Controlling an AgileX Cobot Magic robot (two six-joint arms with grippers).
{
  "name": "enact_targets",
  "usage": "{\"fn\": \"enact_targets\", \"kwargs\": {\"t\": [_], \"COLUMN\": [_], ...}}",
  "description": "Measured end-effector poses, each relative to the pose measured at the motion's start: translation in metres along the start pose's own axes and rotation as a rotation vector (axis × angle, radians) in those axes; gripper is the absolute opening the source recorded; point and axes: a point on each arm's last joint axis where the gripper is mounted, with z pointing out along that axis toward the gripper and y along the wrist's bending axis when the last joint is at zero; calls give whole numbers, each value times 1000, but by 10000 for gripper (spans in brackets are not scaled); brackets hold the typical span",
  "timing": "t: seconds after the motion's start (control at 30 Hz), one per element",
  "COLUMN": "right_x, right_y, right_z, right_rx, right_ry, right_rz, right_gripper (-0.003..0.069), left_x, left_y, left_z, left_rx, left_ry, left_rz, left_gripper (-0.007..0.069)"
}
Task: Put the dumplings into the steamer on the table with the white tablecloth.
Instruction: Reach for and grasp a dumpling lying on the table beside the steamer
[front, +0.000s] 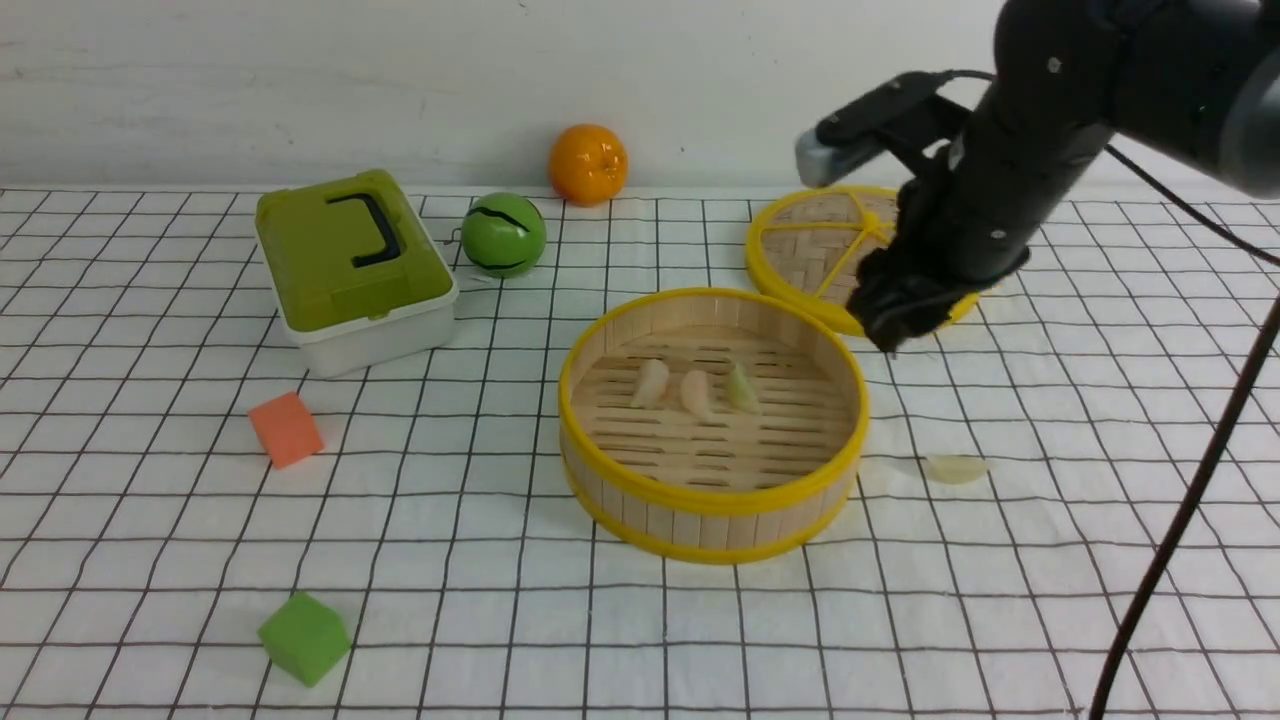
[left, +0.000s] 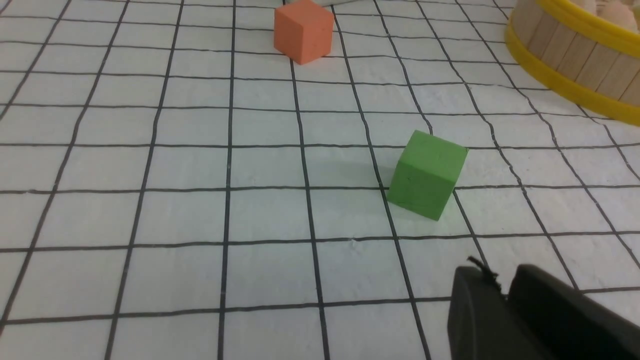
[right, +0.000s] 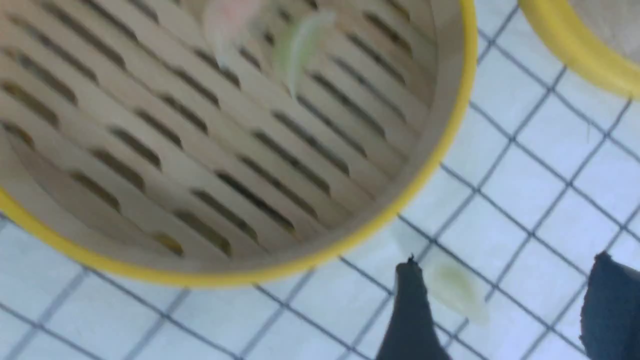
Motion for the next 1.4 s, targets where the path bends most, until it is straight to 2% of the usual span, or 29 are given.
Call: {"fn": "enact_targets", "kwargs": {"t": [0.03, 0.17, 0.27, 0.47, 0.6, 0.73, 0.77, 0.9, 0.93, 1.23, 1.4], "right_x": [0, 19, 26, 33, 34, 37, 39, 39, 40, 32, 6], "right_y": [0, -39, -54, -54, -49, -48, -48, -48, -48, -47, -28], "right_z": [1, 39, 62, 92, 106, 118, 122, 122, 122, 85, 45], "right_rx": [-3, -32, -52, -115, -179, -195, -196, -196, -198, -174, -267], "right_ry": [6, 101, 115, 158, 157, 179, 189, 201, 205, 178, -6], "right_rz": [-5, 43, 85, 36, -24, -28, -25, 19, 30, 186, 287], "right_gripper": [438, 438, 438, 417, 368, 323, 285, 158, 150, 151, 151], "left_x": [0, 0, 0, 0, 0, 0, 0, 0, 0, 0, 0], "left_y": [0, 0, 0, 0, 0, 0, 0, 0, 0, 0, 0], "left_z": [0, 0, 0, 0, 0, 0, 0, 0, 0, 0, 0], "left_rx": [0, 0, 0, 0, 0, 0, 0, 0, 0, 0, 0], "left_ry": [0, 0, 0, 0, 0, 0, 0, 0, 0, 0, 0], "left_rz": [0, 0, 0, 0, 0, 0, 0, 0, 0, 0, 0], "left_gripper": [93, 102, 103, 104, 109, 109, 111, 111, 113, 125, 128]}}
